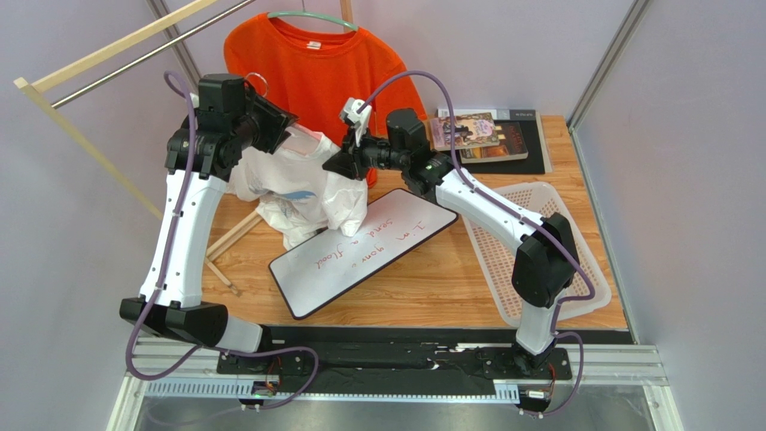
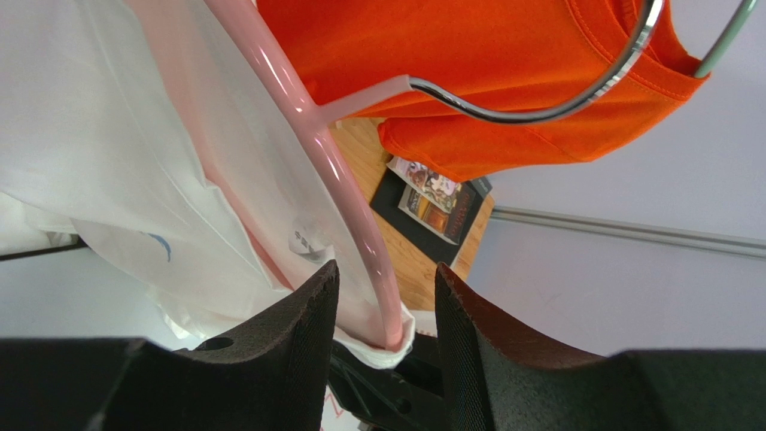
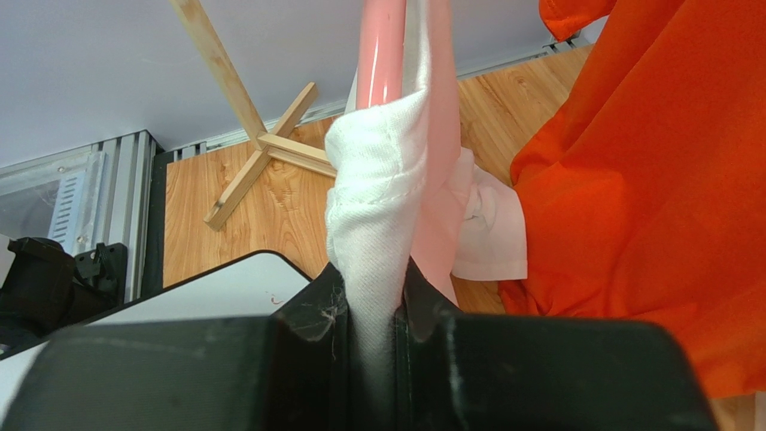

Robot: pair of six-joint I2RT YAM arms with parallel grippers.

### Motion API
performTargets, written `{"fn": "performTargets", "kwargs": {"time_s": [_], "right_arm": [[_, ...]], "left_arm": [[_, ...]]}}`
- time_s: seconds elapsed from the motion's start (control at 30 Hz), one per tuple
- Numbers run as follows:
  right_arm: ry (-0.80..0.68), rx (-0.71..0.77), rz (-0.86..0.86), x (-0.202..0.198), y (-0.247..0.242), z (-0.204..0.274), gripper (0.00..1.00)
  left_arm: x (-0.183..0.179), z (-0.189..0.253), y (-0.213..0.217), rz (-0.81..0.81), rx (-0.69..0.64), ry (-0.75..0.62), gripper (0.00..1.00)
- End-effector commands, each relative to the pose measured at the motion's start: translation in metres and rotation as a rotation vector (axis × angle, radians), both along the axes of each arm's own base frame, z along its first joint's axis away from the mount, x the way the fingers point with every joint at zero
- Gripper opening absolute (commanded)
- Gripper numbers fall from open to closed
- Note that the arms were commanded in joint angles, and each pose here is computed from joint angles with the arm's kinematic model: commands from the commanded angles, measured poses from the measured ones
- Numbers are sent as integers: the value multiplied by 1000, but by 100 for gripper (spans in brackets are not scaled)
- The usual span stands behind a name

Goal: Remove the t-shirt from the hanger

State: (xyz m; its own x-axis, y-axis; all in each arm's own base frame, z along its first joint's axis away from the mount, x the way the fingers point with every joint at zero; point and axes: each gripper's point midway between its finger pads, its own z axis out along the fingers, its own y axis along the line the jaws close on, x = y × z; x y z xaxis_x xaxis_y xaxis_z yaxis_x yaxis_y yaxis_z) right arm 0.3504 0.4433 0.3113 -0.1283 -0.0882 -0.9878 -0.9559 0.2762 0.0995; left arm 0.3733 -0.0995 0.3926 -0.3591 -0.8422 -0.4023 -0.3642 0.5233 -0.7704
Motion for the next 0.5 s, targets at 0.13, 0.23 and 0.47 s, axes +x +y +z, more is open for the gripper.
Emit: {"fn": "performTargets", "kwargs": {"time_s": [0.13,0.23,0.47], "right_arm": [[-246,80,86,-12,-5,74,0],[-264,49,126,-16,-4,66,0],[-217,33,4,15,0,59,30]], "left_arm": [[8,14,12,22,61,-50,41],[17,21,14,27,88,-84,8],[31,46,33,130,98,-151,0]]}}
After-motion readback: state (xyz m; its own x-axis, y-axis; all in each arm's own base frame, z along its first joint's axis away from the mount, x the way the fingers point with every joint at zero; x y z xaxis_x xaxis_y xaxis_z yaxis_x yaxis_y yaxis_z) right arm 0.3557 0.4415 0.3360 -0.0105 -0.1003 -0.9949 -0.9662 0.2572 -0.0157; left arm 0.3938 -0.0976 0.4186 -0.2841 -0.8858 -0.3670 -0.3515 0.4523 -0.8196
